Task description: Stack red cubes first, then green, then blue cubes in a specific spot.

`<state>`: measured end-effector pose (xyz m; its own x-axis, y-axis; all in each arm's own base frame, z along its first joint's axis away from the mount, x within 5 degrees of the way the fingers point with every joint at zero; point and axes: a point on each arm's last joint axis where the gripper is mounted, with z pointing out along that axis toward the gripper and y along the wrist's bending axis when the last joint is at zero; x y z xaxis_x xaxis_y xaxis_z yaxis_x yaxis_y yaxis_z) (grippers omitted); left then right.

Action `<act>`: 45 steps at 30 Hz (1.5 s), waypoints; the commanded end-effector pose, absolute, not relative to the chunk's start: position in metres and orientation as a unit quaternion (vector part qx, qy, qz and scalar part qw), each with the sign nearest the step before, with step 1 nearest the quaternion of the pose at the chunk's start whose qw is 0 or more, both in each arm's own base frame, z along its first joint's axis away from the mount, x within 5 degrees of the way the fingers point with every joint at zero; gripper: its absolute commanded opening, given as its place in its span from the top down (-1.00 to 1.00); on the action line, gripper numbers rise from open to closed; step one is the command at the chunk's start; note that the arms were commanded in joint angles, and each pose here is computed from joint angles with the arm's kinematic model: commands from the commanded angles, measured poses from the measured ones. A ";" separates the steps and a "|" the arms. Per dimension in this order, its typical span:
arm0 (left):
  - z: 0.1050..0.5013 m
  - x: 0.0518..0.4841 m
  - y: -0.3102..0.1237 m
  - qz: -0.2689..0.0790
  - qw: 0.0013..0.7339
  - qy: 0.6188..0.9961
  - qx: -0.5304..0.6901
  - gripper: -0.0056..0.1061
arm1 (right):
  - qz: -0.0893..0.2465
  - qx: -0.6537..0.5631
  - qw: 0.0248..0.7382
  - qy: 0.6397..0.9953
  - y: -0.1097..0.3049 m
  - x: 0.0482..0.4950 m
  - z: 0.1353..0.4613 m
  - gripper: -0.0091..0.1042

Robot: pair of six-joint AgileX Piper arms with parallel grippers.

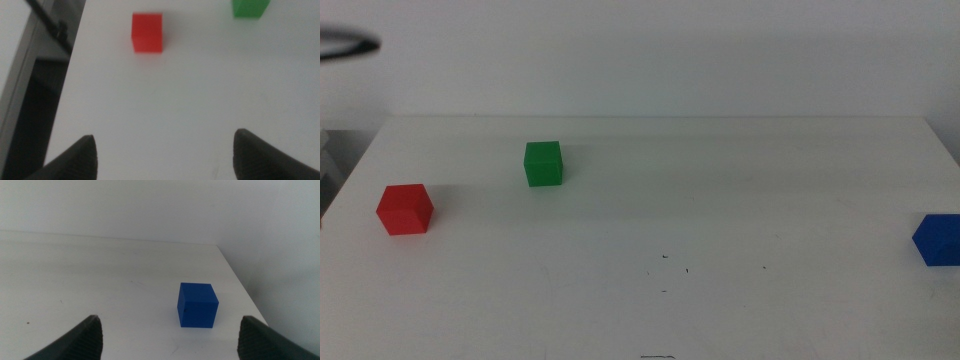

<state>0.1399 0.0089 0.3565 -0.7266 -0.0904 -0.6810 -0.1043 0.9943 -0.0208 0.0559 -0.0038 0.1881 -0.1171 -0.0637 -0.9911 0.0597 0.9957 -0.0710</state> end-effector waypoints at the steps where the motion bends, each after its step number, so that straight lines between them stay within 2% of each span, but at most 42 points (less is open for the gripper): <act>1: 0.381 0.154 0.012 0.021 0.351 0.934 -0.053 -0.73 | -0.058 -0.004 0.700 0.712 -0.004 0.055 0.199 -0.80; 9: 0.399 0.204 0.016 0.035 0.266 0.963 -0.028 -0.73 | -0.058 -0.004 0.700 0.712 -0.004 0.055 0.199 -0.80; 16: 0.389 0.253 0.023 0.038 0.229 0.972 -0.030 -0.73 | -0.058 -0.004 0.700 0.712 -0.004 0.055 0.199 -0.80; 18: 0.385 0.267 0.031 0.030 0.216 0.975 -0.039 -0.73 | -0.058 -0.004 0.700 0.712 -0.004 0.055 0.199 -0.80; 25: 0.352 0.319 0.059 -0.022 0.161 0.987 -0.019 -0.73 | -0.058 -0.004 0.700 0.712 -0.004 0.055 0.199 -0.79; 34: 0.300 0.371 0.067 -0.038 0.141 0.989 -0.022 -0.73 | -0.058 -0.004 0.700 0.712 -0.004 0.055 0.199 -0.79; 42: 0.266 0.398 0.069 -0.054 0.158 0.986 -0.027 -0.73 | -0.058 -0.004 0.700 0.712 -0.004 0.055 0.199 -0.79; 45: 0.256 0.405 0.068 -0.050 0.163 0.985 -0.024 -0.73 | -0.058 -0.004 0.700 0.712 -0.004 0.055 0.199 -0.79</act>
